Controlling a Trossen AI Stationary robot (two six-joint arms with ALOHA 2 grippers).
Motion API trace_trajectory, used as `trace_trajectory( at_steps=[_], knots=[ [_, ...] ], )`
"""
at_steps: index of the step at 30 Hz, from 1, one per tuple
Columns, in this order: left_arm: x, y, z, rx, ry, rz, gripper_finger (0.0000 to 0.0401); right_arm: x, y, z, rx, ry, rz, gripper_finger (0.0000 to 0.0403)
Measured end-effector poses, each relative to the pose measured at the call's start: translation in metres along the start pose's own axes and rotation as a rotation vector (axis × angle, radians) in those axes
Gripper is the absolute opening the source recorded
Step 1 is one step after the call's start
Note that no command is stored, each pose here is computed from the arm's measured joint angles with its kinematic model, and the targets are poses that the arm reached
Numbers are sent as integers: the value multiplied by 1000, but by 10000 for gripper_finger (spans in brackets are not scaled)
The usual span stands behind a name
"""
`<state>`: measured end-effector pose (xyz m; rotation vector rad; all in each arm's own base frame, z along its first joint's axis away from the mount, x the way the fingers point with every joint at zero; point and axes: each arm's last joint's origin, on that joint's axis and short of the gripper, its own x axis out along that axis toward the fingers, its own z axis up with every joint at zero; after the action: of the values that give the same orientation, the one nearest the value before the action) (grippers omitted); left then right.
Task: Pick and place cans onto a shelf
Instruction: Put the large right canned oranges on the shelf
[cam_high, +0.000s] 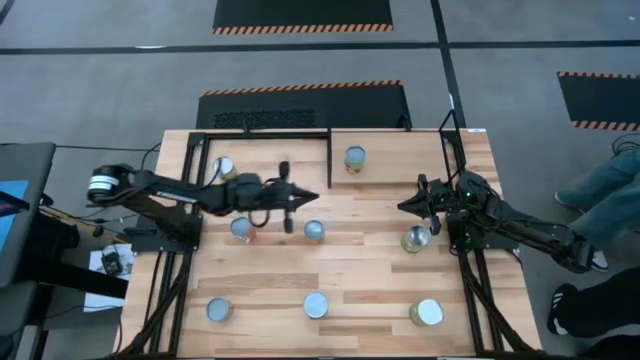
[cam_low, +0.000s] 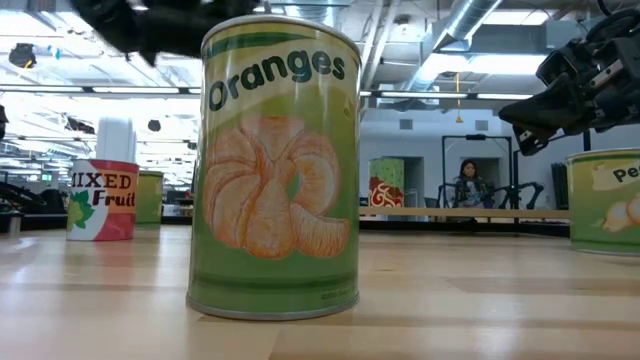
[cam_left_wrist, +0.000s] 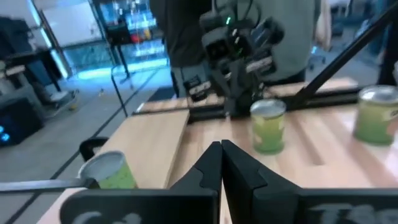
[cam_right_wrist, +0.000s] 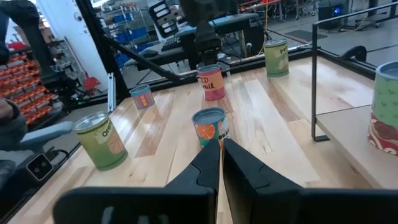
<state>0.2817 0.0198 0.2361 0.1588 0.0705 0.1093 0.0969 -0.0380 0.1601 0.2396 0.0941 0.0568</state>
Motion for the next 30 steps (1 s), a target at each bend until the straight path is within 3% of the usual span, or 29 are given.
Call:
trace_trajectory(
  at_steps=[9,21,25,30],
  knots=[
    [-50,-4,-28,-13,-151,12,0,0,0,3,40,-34,-12,43],
    [-54,-4,-36,7,-114,1,0,-7,11,37,42,-333,103,40],
    [-53,-5,-37,-7,-102,-5,0,-5,20,46,42,-279,152,10],
    [-53,-5,-37,-14,-103,-10,0,1,35,60,31,-132,57,9]
  ],
)
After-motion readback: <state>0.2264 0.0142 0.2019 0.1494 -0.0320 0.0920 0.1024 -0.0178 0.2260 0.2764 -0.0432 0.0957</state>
